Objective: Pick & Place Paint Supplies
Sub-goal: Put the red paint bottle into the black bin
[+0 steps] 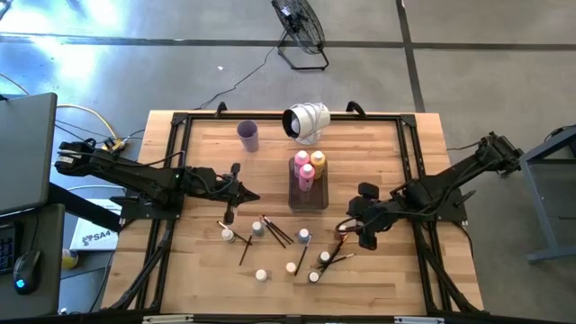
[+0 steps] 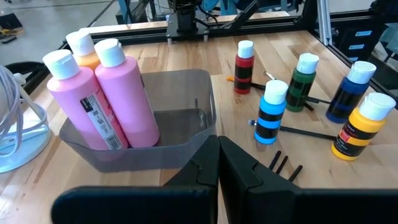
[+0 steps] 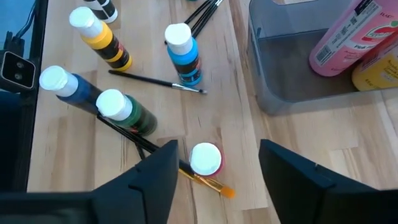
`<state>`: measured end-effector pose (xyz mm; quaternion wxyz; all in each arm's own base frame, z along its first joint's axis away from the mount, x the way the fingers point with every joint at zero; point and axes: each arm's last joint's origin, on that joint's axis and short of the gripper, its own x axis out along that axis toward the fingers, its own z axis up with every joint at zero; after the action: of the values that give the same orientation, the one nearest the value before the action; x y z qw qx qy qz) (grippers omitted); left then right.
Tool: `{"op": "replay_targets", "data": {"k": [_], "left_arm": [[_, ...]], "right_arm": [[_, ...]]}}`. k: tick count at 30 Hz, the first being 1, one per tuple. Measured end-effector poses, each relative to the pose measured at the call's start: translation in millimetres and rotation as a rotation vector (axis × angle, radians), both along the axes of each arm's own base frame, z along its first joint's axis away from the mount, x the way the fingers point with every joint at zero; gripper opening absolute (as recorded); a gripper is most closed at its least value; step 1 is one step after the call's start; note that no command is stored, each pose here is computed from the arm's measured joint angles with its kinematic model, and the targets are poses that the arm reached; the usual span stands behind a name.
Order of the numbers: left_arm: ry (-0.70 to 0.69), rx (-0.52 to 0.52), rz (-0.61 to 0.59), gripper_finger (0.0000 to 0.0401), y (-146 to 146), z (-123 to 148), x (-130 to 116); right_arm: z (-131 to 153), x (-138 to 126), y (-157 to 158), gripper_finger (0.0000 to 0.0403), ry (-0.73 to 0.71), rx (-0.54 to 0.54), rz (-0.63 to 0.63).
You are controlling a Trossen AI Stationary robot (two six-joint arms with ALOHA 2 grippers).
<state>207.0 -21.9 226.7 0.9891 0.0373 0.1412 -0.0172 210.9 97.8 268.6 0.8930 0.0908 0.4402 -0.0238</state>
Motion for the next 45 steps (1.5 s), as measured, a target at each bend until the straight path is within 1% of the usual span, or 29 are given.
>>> {"op": "replay_targets", "data": {"k": [6,20,27,34,45], "left_arm": [[-0.002,0.000,0.000,0.0000,0,0,0],[-0.003,0.000,0.000,0.0000,0,0,0],[-0.003,0.000,-0.001,0.0000,0,0,0],[-0.003,0.000,0.000,0.0000,0,0,0],[-0.003,0.000,0.000,0.0000,0,0,0]], "right_arm": [[0,0,1,0.0220,0.021,0.048,0.016],[-1,0,2,0.0219,0.025,0.057,0.014],[-16,12,8,0.0219,0.065,0.032,0.020],[-37,23,14,0.0219,0.152,-0.025,0.042],[-52,30,17,0.0219,0.202,-0.070,0.055]]}}
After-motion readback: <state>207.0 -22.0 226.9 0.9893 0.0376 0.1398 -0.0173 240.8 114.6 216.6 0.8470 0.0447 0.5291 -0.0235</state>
